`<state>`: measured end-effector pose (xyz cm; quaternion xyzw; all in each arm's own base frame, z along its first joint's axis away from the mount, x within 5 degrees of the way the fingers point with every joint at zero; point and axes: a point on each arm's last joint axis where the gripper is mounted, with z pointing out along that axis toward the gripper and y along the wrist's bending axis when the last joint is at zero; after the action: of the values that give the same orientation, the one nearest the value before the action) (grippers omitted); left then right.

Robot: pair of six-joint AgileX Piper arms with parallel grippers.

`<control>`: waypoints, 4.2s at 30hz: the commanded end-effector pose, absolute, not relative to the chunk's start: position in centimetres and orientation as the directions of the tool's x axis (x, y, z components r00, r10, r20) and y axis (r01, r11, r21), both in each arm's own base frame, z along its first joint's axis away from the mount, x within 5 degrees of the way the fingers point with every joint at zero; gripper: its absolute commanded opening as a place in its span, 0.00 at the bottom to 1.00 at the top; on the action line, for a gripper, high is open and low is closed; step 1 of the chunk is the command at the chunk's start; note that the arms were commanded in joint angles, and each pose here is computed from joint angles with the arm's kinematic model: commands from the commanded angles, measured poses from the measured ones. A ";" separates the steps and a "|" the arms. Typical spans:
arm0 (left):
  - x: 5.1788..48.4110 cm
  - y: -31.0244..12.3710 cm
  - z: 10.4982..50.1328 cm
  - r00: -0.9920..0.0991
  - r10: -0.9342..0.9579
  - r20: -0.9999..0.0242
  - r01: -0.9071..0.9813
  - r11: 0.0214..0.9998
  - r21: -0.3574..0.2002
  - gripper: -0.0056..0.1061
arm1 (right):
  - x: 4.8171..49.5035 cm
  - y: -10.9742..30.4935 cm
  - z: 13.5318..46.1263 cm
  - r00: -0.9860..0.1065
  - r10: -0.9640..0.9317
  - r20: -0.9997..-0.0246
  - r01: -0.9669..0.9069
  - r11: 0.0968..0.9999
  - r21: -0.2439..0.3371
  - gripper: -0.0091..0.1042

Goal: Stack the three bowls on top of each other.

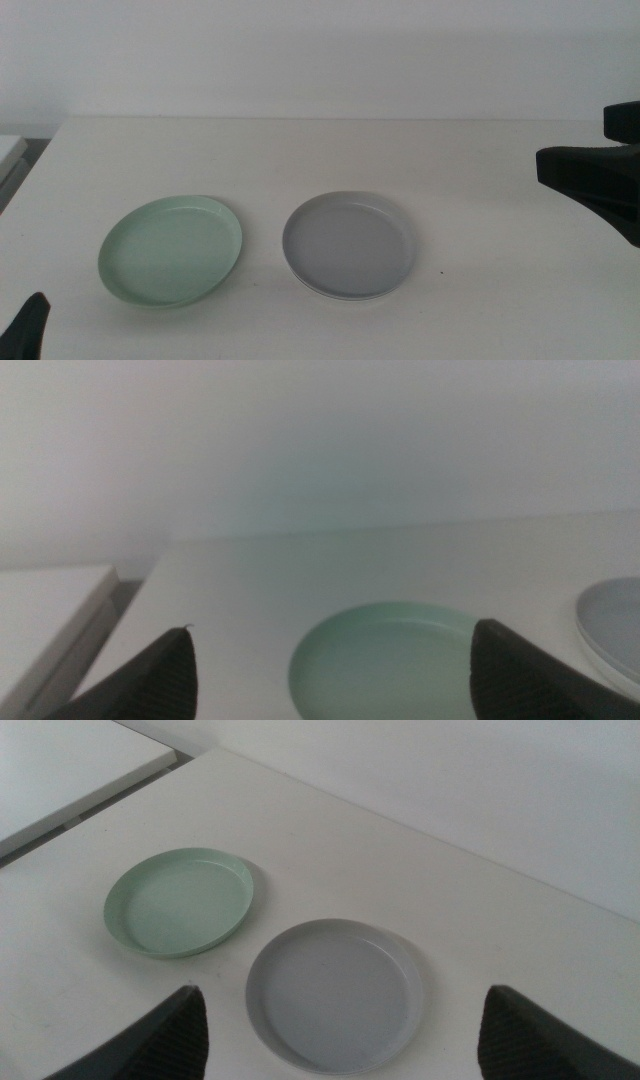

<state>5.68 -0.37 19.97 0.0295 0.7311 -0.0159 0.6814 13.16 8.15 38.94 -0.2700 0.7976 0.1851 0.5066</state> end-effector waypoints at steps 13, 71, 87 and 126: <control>14.0 -1.8 32.4 -0.739 -0.016 -0.674 0.087 0.989 -0.120 0.89 | 13.1 8.1 38.9 -0.332 -0.250 -0.910 -0.622 0.783 0.012 0.90; 37.8 1.6 14.2 -0.991 -0.128 -0.021 -0.123 0.977 -0.172 0.61 | 13.1 8.1 38.9 -0.351 -0.225 -0.909 -0.611 0.790 0.041 0.90; 37.7 1.5 14.2 -0.991 -0.132 -0.008 -0.129 0.976 -0.176 0.03 | 13.1 8.1 38.9 -0.351 -0.225 -0.909 -0.611 0.790 0.041 0.90; 39.5 -17.2 22.0 -0.972 0.188 -0.142 0.229 0.892 -0.389 0.03 | 13.1 8.1 38.9 -0.353 -0.223 -0.909 -0.611 0.791 0.042 0.90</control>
<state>39.19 -16.98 21.90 0.1102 0.9718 -0.2048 0.0398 13.16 8.15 38.94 -0.2612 0.8005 0.1907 0.5046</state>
